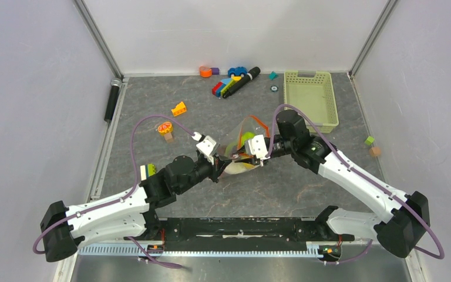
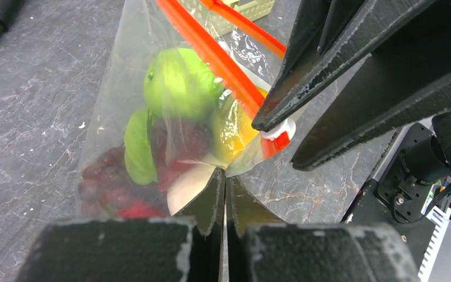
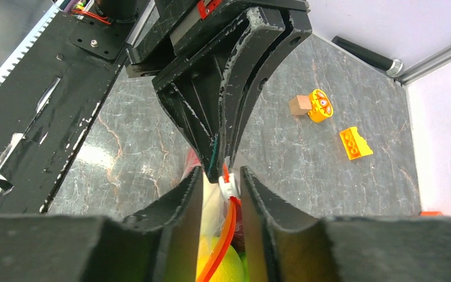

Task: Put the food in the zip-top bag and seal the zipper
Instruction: Zip the zipper food storage bag at the center of the board.

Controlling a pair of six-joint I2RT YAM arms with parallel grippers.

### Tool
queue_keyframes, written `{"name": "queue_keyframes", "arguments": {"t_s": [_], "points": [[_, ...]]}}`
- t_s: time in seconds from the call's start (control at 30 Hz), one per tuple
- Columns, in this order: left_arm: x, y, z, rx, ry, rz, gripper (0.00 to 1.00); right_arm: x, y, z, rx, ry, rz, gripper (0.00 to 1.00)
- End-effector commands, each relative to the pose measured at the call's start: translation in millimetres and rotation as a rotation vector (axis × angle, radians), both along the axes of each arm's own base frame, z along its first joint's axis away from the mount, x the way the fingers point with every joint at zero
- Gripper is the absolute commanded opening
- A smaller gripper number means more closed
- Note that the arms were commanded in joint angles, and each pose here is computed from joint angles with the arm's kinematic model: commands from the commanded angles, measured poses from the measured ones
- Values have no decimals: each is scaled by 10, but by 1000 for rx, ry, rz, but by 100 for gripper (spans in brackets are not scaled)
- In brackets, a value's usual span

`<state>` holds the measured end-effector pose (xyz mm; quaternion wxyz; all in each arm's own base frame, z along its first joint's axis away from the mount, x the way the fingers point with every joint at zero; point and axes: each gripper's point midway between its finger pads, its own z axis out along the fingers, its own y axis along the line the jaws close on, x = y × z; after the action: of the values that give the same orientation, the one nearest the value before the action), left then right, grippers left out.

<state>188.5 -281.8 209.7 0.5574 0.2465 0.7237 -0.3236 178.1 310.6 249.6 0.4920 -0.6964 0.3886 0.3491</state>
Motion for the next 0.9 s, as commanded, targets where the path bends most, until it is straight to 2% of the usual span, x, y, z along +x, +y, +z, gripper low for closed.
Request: {"name": "queue_keyframes", "arguments": {"t_s": [0.0,0.2,0.37,0.43,0.47,0.87], "points": [[13,-14,160,-29,-53,-13,2,33,43,161,20,-30,3,32],[-28,-26,173,-30,-63,-40,2,101,61,132,-2,-29,-27,18],[-72,-48,164,-28,-65,-71,2,146,60,113,-17,-27,-46,16],[-66,-29,178,-32,-70,-64,2,167,46,93,-32,-28,-63,4],[-58,-13,190,-37,-74,-55,2,197,34,85,-41,-34,-77,2],[-14,222,222,-84,-93,42,2,284,1,85,-69,-20,-141,2]]}}
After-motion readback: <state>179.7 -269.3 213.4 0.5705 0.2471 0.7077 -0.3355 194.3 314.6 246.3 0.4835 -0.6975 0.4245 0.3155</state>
